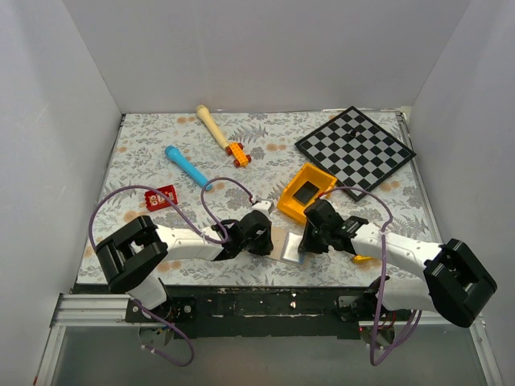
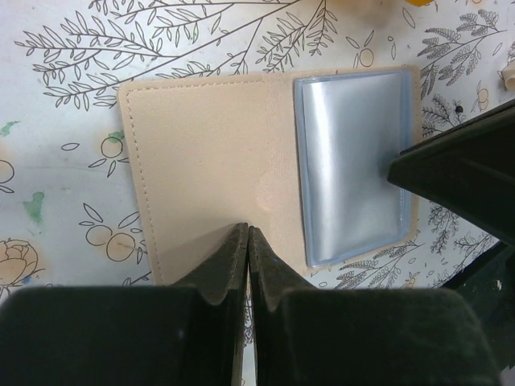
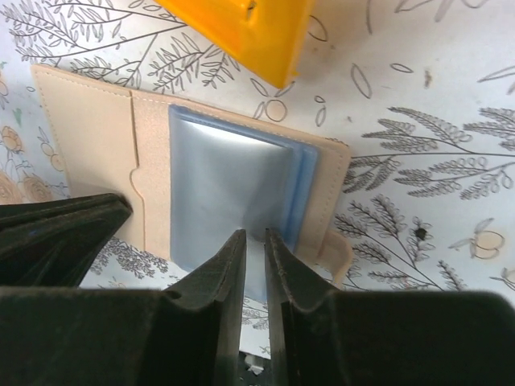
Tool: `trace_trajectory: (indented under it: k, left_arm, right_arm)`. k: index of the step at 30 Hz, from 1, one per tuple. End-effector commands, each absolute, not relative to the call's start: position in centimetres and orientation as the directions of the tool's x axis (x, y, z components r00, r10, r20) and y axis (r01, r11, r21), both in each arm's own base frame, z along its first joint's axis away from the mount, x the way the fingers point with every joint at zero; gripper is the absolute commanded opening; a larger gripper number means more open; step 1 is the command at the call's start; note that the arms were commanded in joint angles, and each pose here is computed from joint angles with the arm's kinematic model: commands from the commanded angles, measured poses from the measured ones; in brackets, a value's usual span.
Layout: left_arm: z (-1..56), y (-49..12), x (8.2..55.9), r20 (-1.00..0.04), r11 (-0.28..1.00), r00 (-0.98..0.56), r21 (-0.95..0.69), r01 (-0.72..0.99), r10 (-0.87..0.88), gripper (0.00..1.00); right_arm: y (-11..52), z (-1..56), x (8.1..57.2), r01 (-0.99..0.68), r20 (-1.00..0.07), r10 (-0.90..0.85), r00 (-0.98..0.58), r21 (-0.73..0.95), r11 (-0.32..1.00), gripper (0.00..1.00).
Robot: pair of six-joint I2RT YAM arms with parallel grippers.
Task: Put the credit cards into the card holder
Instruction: Open the card holder at the center of the board.
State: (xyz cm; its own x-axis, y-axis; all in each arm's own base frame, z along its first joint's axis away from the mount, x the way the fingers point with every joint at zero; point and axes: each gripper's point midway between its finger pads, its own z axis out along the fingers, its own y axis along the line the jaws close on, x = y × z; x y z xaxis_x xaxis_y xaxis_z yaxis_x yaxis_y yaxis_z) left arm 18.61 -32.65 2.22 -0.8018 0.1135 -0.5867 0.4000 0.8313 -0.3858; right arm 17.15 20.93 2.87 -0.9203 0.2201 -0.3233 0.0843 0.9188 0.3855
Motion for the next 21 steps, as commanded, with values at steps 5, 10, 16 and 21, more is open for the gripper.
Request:
trace_trajectory:
  k: [5,10,16,21]
  left_arm:
    - [0.9,-31.9,18.3,-0.567,0.843,-0.813,-0.369,0.391,0.129,0.00]
    - [0.9,-32.1,18.2,-0.564,0.840,-0.816,-0.377,0.390,0.125,0.00]
    - [0.7,-32.2,18.1,-0.558,0.837,-0.820,-0.381,0.393,0.130,0.00]
    - [0.6,-32.3,17.9,-0.553,0.833,-0.822,-0.386,0.395,0.134,0.00]
  right_arm:
    - [18.6,2.2,16.5,0.091,-0.333,0.190,-0.924,0.290,0.953,0.26]
    - [19.5,1.6,16.8,0.077,-0.316,0.172,-0.933,0.292,0.953,0.22]
    - [20.2,1.4,17.2,0.061,-0.305,0.154,-0.940,0.294,0.954,0.20]
    - [21.2,1.6,17.4,0.033,-0.300,0.133,-0.944,0.317,0.948,0.20]
